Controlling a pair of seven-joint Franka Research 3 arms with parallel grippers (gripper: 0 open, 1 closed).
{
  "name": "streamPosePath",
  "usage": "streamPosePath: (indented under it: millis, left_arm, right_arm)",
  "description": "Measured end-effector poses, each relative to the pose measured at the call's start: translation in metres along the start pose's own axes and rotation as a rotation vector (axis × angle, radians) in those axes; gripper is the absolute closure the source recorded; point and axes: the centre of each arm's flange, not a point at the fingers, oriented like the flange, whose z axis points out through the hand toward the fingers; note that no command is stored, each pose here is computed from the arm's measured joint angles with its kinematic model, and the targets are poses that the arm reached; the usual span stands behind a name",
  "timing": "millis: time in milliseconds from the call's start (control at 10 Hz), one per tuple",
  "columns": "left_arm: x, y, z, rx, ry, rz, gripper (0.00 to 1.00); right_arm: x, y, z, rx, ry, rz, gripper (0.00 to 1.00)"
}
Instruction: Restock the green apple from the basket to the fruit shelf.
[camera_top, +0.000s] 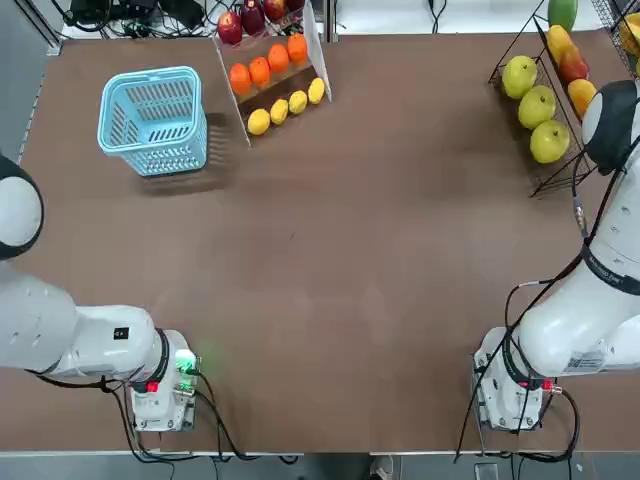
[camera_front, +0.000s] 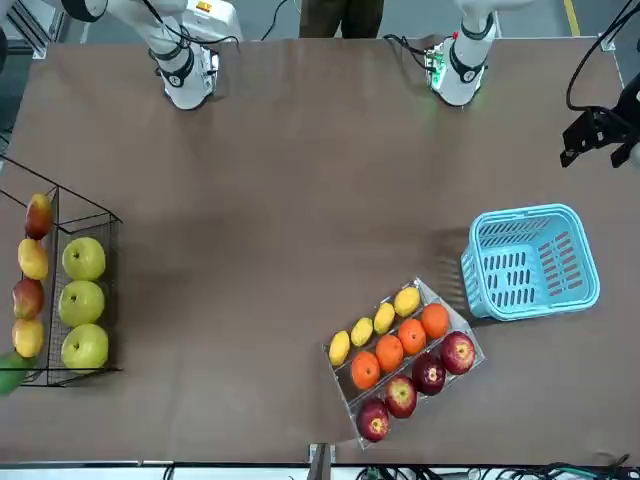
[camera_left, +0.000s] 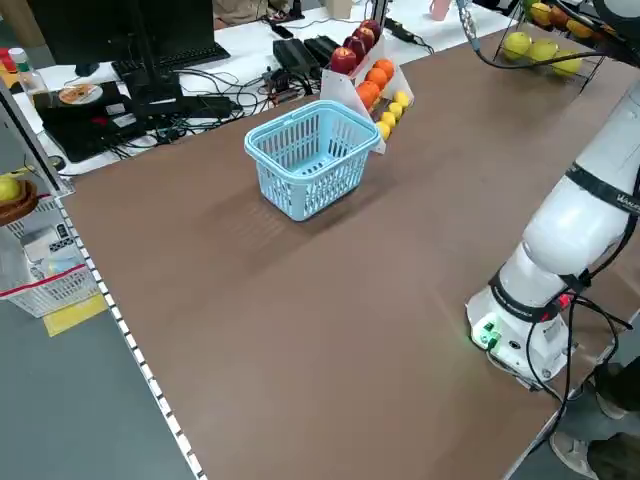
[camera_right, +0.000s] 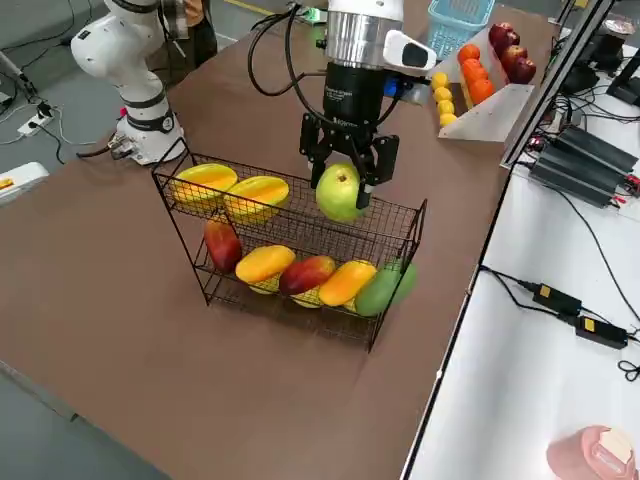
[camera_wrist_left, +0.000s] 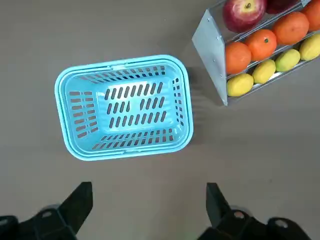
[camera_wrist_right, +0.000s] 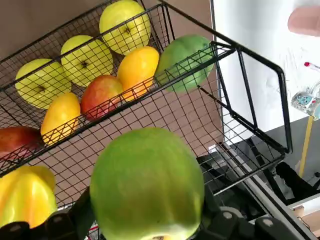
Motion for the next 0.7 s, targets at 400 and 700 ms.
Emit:
streamPosePath:
  millis: [400, 700]
  left_arm:
    - [0.0002, -0.0003, 0.0003, 0.0, -0.001, 0.0, 0.0]
    - [0.0002, -0.0002, 0.0004, 0.0, -0.001, 0.0, 0.0]
  right_arm:
    - [0.0, 0.0, 0.0, 0.0, 0.0, 0.003, 0.13]
    - [0.0014, -0.0002, 0.004, 0.007, 0.0, 0.007, 0.13]
